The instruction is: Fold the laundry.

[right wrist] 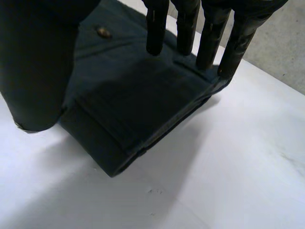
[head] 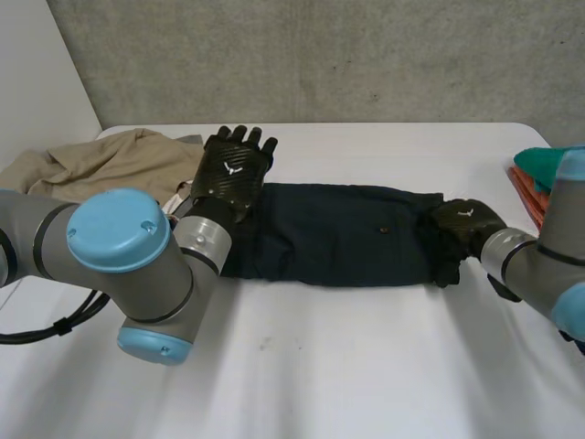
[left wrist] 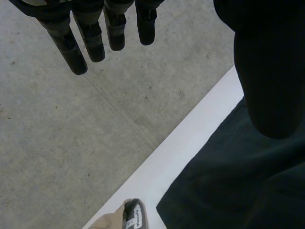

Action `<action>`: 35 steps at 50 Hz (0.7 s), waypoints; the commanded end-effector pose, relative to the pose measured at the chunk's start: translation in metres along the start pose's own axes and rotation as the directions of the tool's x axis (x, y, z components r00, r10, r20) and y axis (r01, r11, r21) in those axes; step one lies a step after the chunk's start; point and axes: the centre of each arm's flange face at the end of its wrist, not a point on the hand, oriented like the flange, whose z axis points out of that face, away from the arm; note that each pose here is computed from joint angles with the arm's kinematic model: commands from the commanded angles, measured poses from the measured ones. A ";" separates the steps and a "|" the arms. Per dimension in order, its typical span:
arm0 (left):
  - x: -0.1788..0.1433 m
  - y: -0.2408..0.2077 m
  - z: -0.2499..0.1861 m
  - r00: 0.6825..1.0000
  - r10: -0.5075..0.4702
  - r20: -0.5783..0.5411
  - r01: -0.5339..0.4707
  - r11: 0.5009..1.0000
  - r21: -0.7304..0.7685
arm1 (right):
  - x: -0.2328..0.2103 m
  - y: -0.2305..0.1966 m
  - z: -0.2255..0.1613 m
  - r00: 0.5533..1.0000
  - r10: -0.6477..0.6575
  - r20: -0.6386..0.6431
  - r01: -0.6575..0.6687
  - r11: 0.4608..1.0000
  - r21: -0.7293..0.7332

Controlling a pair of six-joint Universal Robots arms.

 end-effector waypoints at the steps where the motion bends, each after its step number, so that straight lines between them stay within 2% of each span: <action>1: 0.002 0.002 0.001 1.000 0.003 -0.004 -0.003 1.000 -0.004 | -0.002 0.018 0.020 1.000 -0.006 -0.001 0.006 1.000 -0.008; 10: 0.005 0.000 -0.002 1.000 0.001 -0.010 -0.001 1.000 0.000 | 0.008 0.008 0.020 0.999 -0.013 -0.052 0.016 0.999 0.052; 16: 0.004 -0.008 -0.008 1.000 -0.001 -0.018 0.001 1.000 -0.005 | 0.047 0.000 0.000 0.989 0.006 -0.149 0.002 0.998 0.055; 20: -0.001 -0.017 -0.014 1.000 -0.004 -0.018 0.004 1.000 -0.001 | 0.074 -0.006 -0.018 0.970 -0.102 -0.223 0.110 0.994 0.024; 22: -0.003 -0.021 -0.018 1.000 -0.006 -0.019 0.006 1.000 0.001 | 0.088 -0.004 -0.025 0.945 -0.214 -0.248 0.213 0.976 -0.032; 24: -0.005 -0.024 -0.019 1.000 -0.012 -0.018 0.012 1.000 0.002 | 0.093 -0.004 -0.027 0.920 -0.298 -0.255 0.290 0.955 -0.067; 25: -0.005 -0.025 -0.021 1.000 -0.018 -0.020 0.018 1.000 0.001 | 0.097 -0.003 -0.028 0.892 -0.375 -0.252 0.363 0.927 -0.095; 28: -0.006 -0.028 -0.024 0.998 -0.056 -0.029 0.056 0.998 -0.001 | 0.088 -0.007 -0.027 0.842 -0.490 -0.227 0.481 0.871 -0.099; 29: -0.006 -0.029 -0.024 0.997 -0.071 -0.034 0.071 0.997 -0.003 | 0.073 -0.016 -0.025 0.808 -0.551 -0.209 0.550 0.833 -0.066; 33: -0.005 -0.037 -0.029 0.984 -0.145 -0.103 0.145 0.989 -0.007 | 0.020 -0.041 -0.023 0.737 -0.650 -0.185 0.671 0.737 0.084; 35: -0.007 -0.043 -0.031 0.971 -0.185 -0.151 0.186 0.983 -0.005 | -0.002 -0.050 -0.023 0.719 -0.671 -0.179 0.694 0.701 0.161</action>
